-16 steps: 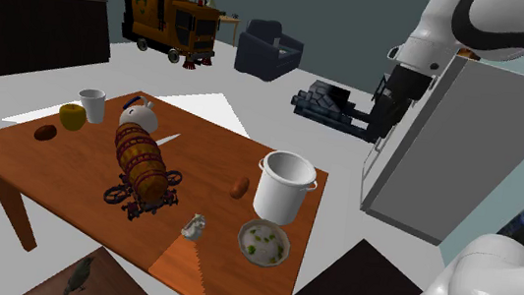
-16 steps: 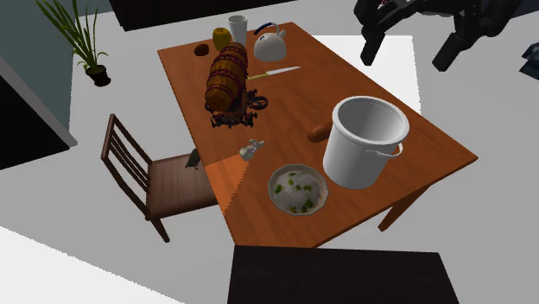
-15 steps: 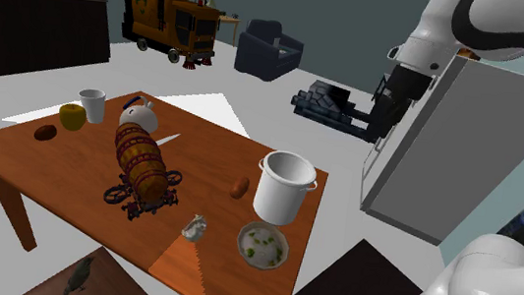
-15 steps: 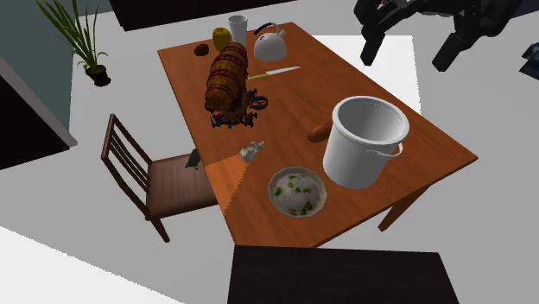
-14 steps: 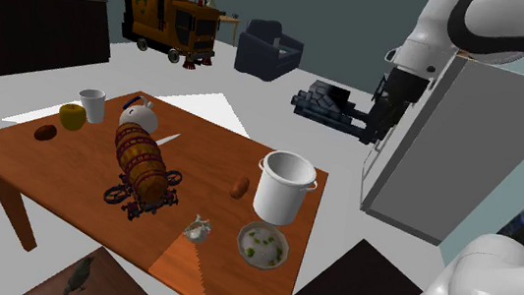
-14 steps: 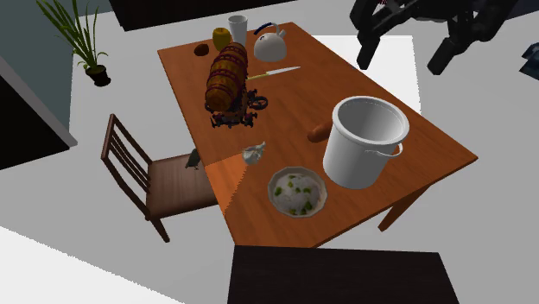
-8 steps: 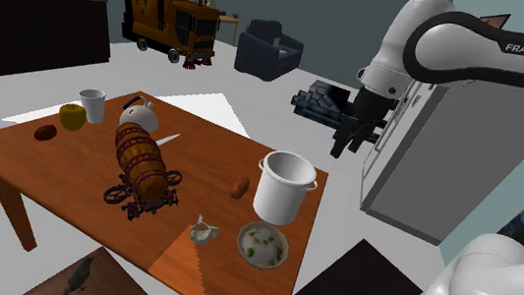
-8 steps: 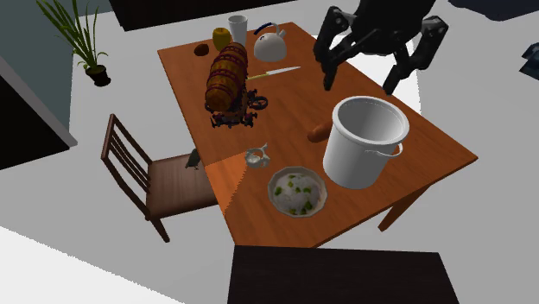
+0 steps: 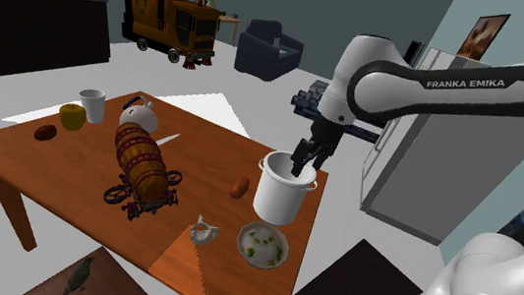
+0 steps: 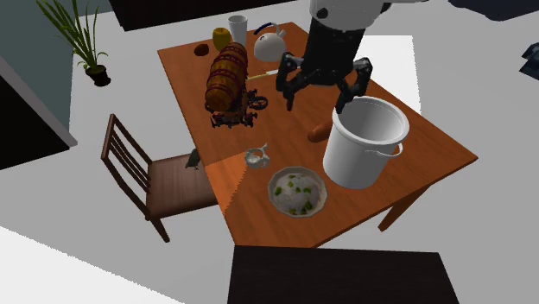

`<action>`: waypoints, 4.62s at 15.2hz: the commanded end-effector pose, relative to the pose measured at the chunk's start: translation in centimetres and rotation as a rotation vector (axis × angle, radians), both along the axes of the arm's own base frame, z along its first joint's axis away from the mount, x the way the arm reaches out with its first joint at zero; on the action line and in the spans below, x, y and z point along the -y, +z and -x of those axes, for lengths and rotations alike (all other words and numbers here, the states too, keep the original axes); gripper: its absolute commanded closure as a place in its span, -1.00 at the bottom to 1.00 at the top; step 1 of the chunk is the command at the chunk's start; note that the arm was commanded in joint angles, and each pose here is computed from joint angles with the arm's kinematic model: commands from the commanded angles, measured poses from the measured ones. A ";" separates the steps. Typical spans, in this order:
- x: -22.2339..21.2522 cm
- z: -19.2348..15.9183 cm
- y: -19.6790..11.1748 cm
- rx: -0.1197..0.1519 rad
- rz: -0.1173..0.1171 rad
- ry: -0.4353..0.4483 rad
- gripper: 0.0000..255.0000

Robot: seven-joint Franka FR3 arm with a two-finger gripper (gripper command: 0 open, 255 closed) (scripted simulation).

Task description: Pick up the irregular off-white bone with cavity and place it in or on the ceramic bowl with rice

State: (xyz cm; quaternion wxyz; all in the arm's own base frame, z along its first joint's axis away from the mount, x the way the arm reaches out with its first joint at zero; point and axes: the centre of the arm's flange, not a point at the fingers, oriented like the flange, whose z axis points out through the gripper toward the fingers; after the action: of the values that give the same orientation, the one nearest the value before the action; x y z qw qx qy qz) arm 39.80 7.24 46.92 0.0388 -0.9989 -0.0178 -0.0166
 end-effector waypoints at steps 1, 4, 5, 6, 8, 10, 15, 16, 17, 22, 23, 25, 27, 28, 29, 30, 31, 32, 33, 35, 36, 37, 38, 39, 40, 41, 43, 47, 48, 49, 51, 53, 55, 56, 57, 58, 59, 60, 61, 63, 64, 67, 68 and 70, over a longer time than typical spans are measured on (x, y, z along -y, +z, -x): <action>-0.9 -1.3 -2.2 0.006 0.002 -0.005 -1.00; -2.6 -3.1 -5.2 0.010 0.006 -0.012 -1.00; -3.1 -3.8 -6.3 0.012 0.008 -0.014 -1.00; -3.7 -4.4 -7.3 0.014 0.009 -0.017 -1.00; -4.8 -5.7 -9.3 0.017 0.012 -0.021 -1.00; -5.8 -6.9 -11.3 0.020 0.015 -0.026 -1.00; -8.5 -10.2 -16.4 0.028 0.022 -0.037 -1.00; -9.0 -10.8 -17.4 0.030 0.023 -0.039 -1.00; -9.5 -11.5 -18.5 0.031 0.024 -0.042 -1.00; -12.0 -14.8 -23.5 0.039 0.031 -0.053 -1.00; -12.5 -15.5 -24.5 0.041 0.033 -0.055 -1.00; -13.5 -16.9 -26.6 0.044 0.036 -0.060 -1.00; -14.5 -18.2 -28.6 0.047 0.038 -0.064 -1.00; -15.0 -18.9 -29.6 0.049 0.040 -0.066 -1.00; -15.5 -19.6 -30.6 0.050 0.041 -0.069 -1.00; -15.9 -20.3 -31.6 0.052 0.042 -0.071 -1.00; -16.1 -20.5 -31.9 0.053 0.043 -0.072 -1.00; -16.1 -20.6 -32.5 0.053 0.043 -0.072 -1.00; -16.1 -20.6 -33.0 0.053 0.043 -0.072 -1.00; -16.2 -20.7 -34.1 0.053 0.043 -0.072 -1.00; -16.2 -20.8 -34.6 0.053 0.043 -0.072 -1.00; -16.2 -20.8 -35.1 0.053 0.043 -0.072 -1.00; -16.2 -20.9 -35.9 0.053 0.043 -0.072 -1.00; -16.2 -20.9 -35.9 0.053 0.043 -0.072 -1.00; -16.2 -20.9 -35.9 0.053 0.043 -0.072 -1.00; -16.2 -20.9 -35.9 0.053 0.043 -0.072 -1.00; -16.2 -20.9 -35.9 0.053 0.043 -0.072 -1.00; -16.2 -20.9 -35.9 0.053 0.043 -0.072 1.00; -16.2 -20.9 -35.9 0.053 0.043 -0.072 1.00; -16.2 -20.9 -35.9 0.053 0.043 -0.072 1.00; -16.2 -20.9 -35.9 0.053 0.043 -0.072 1.00; -16.2 -20.9 -35.9 0.053 0.043 -0.072 1.00; -16.2 -20.9 -35.9 0.053 0.043 -0.072 1.00; -16.2 -20.9 -35.9 0.053 0.043 -0.072 1.00; -16.2 -20.9 -35.9 0.053 0.043 -0.072 -1.00; -17.6 -21.3 -36.7 -0.030 0.171 0.218 -1.00; -17.1 -21.4 -36.0 0.043 0.077 0.020 -1.00; -17.1 -21.4 -36.0 0.043 0.077 0.020 -1.00; -18.3 -19.3 -36.0 0.102 0.154 0.373 -1.00; -17.4 -20.4 -36.0 0.056 0.105 0.128 -1.00; -19.2 -17.9 -36.1 0.125 0.223 0.373 -1.00; -20.4 -14.3 -37.3 0.216 0.380 0.700 -1.00; -20.3 -14.5 -37.8 0.216 0.380 0.700 -1.00; -20.1 -14.8 -38.8 0.216 0.380 0.700 -1.00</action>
State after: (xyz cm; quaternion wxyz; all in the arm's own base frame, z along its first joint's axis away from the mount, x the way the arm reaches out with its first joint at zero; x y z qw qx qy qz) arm 54.43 27.45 8.56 -0.1429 -0.9170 -0.3581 -0.1025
